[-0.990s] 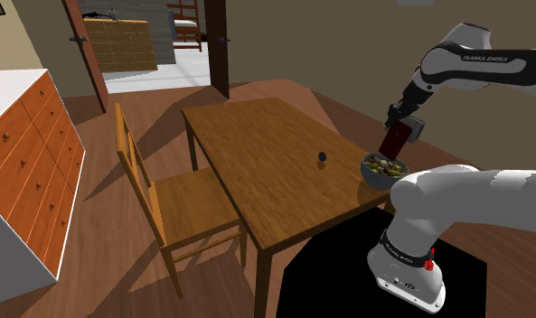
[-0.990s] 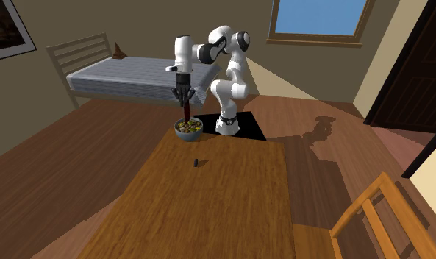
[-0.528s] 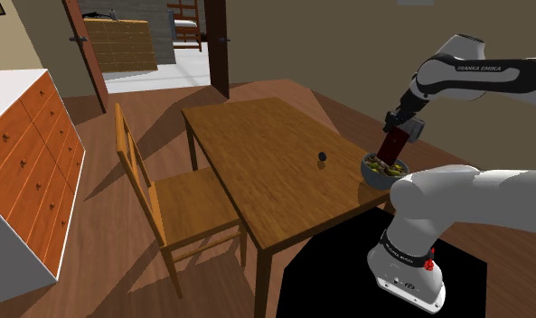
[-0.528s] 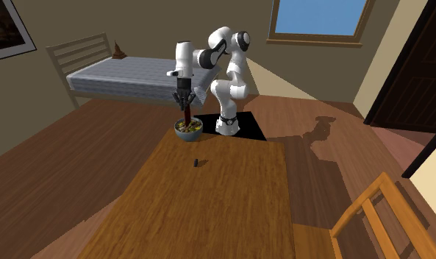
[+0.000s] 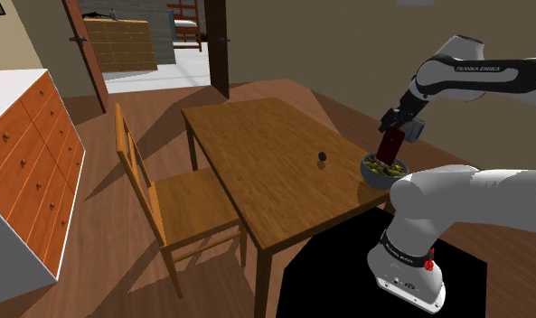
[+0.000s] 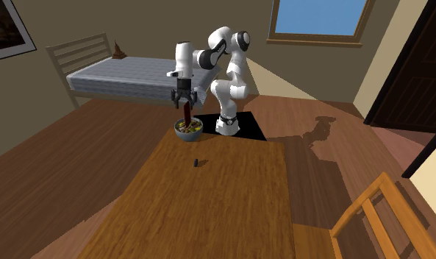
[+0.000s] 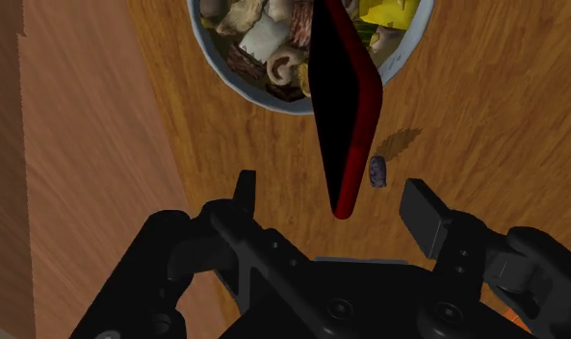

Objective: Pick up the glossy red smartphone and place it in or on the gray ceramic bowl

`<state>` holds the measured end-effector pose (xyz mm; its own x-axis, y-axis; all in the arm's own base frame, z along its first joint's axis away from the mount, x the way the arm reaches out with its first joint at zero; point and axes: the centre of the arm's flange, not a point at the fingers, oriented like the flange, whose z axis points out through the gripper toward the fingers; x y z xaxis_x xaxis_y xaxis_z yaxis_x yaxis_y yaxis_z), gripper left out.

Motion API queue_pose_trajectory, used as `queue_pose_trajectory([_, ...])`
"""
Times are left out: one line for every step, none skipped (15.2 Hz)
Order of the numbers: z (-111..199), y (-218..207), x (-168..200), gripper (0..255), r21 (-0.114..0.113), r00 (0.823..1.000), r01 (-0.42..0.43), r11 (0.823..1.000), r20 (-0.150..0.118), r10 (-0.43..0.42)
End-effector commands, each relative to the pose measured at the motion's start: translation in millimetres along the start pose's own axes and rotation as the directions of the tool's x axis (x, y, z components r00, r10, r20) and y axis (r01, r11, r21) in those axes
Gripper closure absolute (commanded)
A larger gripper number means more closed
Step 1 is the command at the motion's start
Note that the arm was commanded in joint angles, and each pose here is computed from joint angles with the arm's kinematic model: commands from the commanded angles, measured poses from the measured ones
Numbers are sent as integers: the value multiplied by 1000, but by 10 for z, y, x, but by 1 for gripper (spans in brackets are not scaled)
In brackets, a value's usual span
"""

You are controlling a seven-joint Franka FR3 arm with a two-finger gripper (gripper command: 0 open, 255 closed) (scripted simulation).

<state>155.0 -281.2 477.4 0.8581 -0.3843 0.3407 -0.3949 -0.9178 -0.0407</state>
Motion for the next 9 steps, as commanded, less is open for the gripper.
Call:
queue_pose_trajectory([2,0,-2,0,0,1000,0,1000,1,0])
queue_pose_trajectory([3,0,-2,0,0,1000,0,1000,1,0])
queue_pose_trajectory([9,-5,-9,0,0,1000,0,1000,1,0])
queue_pose_trajectory([-123,-5,-9,0,0,1000,0,1000,1,0])
queue_pose_trajectory([-255,-5,-9,0,0,1000,0,1000,1,0])
queue_pose_trajectory([-387,-4,-8,0,0,1000,0,1000,1,0])
queue_pose_trajectory([-491,-4,-8,0,0,1000,0,1000,1,0])
queue_pose_trajectory([-491,-4,-8,0,0,1000,0,1000,1,0])
queue_pose_trajectory([-491,-5,-9,0,1,1000,0,1000,1,0])
